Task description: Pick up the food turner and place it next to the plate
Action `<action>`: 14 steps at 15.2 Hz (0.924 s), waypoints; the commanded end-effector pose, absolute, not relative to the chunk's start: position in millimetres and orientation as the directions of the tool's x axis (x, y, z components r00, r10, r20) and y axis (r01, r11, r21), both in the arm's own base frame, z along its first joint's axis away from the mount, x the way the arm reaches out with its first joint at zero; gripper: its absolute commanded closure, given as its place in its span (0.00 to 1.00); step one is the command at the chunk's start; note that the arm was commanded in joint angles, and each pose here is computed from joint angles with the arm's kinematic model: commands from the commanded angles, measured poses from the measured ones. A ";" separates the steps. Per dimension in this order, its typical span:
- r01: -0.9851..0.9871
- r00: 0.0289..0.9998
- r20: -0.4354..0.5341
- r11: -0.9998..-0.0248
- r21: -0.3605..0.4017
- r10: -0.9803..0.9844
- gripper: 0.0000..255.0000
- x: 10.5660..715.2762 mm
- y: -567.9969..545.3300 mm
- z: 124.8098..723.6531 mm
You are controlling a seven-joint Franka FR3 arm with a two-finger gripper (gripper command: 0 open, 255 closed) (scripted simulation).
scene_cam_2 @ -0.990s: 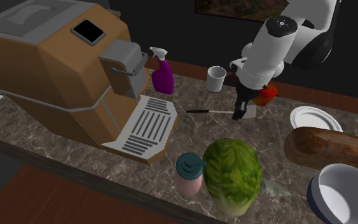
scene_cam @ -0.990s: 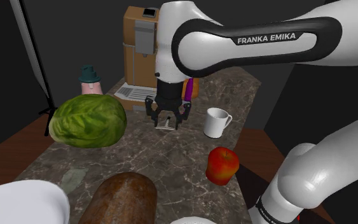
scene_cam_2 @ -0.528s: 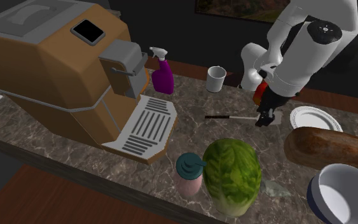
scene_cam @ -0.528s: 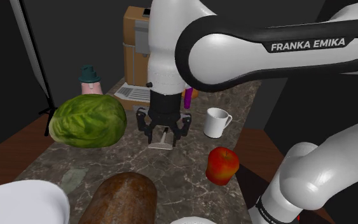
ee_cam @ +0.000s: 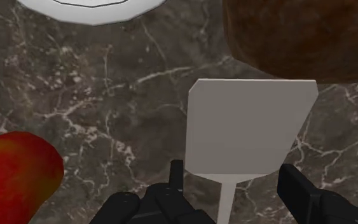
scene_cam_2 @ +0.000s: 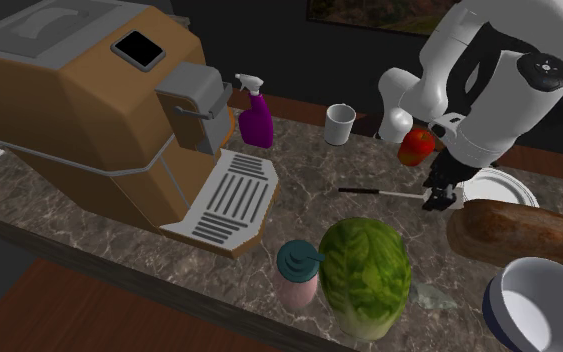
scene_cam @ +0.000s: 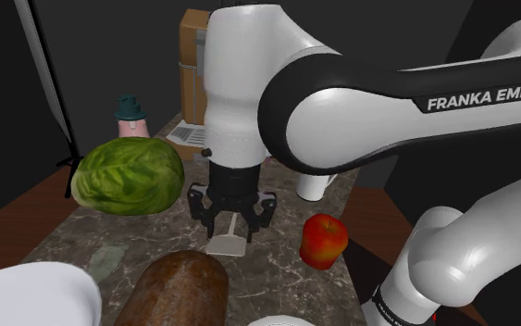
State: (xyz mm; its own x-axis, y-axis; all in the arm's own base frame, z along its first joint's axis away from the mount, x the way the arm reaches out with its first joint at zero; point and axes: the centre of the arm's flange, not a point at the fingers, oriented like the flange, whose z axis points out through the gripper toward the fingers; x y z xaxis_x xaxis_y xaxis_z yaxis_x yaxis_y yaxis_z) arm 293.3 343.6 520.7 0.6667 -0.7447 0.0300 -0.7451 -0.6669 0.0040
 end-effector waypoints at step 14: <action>-0.754 0.656 0.024 -0.656 -0.019 -0.755 0.00 297.5 331.0 471.5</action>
State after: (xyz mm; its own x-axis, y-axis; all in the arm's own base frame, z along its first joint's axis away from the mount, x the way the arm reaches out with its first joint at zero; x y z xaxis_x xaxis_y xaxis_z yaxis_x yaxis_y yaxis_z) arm 295.7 337.3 469.4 0.6607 -0.7501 0.0288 -0.7502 -0.6611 -0.0078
